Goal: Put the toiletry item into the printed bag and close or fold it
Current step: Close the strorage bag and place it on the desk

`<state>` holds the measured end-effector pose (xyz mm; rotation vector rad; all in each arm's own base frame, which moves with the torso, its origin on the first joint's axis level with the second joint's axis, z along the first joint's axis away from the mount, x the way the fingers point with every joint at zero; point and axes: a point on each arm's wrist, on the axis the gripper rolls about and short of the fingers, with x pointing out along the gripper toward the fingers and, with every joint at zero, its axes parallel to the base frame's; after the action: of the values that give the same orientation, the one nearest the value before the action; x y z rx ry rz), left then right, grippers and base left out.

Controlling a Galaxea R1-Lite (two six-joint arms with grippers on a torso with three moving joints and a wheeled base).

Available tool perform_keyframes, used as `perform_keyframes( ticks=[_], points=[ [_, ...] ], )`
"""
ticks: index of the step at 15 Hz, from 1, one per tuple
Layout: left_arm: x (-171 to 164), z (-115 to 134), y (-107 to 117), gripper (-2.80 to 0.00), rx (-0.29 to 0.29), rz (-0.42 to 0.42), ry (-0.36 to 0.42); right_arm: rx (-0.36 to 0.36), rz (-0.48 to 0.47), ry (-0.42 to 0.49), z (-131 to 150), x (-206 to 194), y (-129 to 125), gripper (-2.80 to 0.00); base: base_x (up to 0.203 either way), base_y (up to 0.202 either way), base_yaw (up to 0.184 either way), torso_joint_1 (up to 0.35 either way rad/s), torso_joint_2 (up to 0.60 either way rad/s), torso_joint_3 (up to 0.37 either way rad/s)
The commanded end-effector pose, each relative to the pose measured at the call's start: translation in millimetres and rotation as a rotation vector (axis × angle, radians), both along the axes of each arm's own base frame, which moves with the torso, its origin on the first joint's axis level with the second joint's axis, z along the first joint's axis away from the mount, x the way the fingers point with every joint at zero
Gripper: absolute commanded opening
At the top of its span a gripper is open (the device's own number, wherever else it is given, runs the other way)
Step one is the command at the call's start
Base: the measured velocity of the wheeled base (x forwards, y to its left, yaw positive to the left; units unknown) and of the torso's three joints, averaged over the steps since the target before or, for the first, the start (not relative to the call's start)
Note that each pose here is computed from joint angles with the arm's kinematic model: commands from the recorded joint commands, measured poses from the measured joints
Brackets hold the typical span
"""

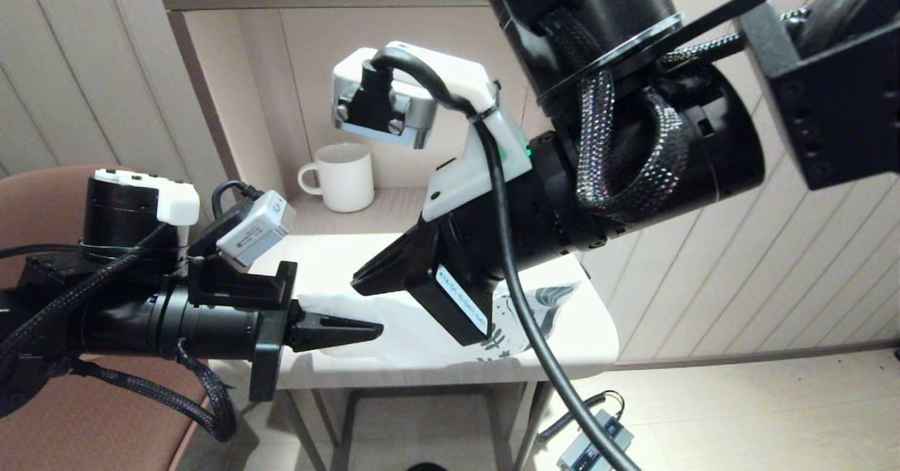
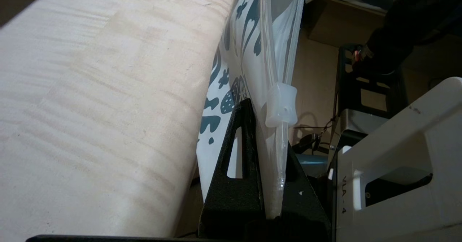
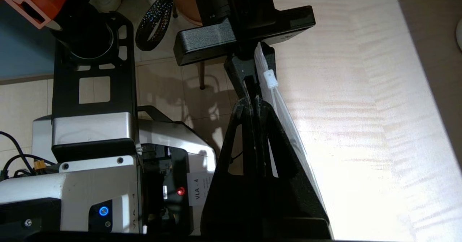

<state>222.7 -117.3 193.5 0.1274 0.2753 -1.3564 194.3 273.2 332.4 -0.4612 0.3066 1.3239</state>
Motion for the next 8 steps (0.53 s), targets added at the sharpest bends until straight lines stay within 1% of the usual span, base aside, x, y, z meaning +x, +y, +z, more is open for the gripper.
perform_keyframes(
  ticks=[1,2,4,5,8],
  points=[
    [-0.6,0.4,0.2,-2.8,-0.002,-0.004,-0.005,-0.007,0.008,0.001,-3.0,0.4,3.5,-2.8,0.0,0.0,0.0,0.0,0.0,0.0],
    [-0.7,0.4,0.2,-2.8,-0.002,-0.005,-0.005,-0.004,0.01,0.001,-2.7,0.1,3.8,-2.8,0.0,0.0,0.0,0.0,0.0,0.0],
    [-0.9,0.9,0.3,-2.8,-0.003,-0.005,-0.007,-0.02,0.006,0.011,-4.9,-0.6,4.1,-2.8,0.0,0.0,0.0,0.0,0.0,0.0],
    [-1.1,0.5,0.4,-2.8,-0.003,-0.005,-0.005,-0.023,0.008,0.012,-5.3,-1.0,4.1,0.0,0.0,0.0,0.0,0.0,0.0,0.0],
    [-0.7,0.4,0.2,-2.8,-0.003,-0.005,-0.005,-0.027,0.009,0.016,-9.2,2.0,8.4,0.0,0.0,0.0,0.0,0.0,0.0,0.0]
  ],
)
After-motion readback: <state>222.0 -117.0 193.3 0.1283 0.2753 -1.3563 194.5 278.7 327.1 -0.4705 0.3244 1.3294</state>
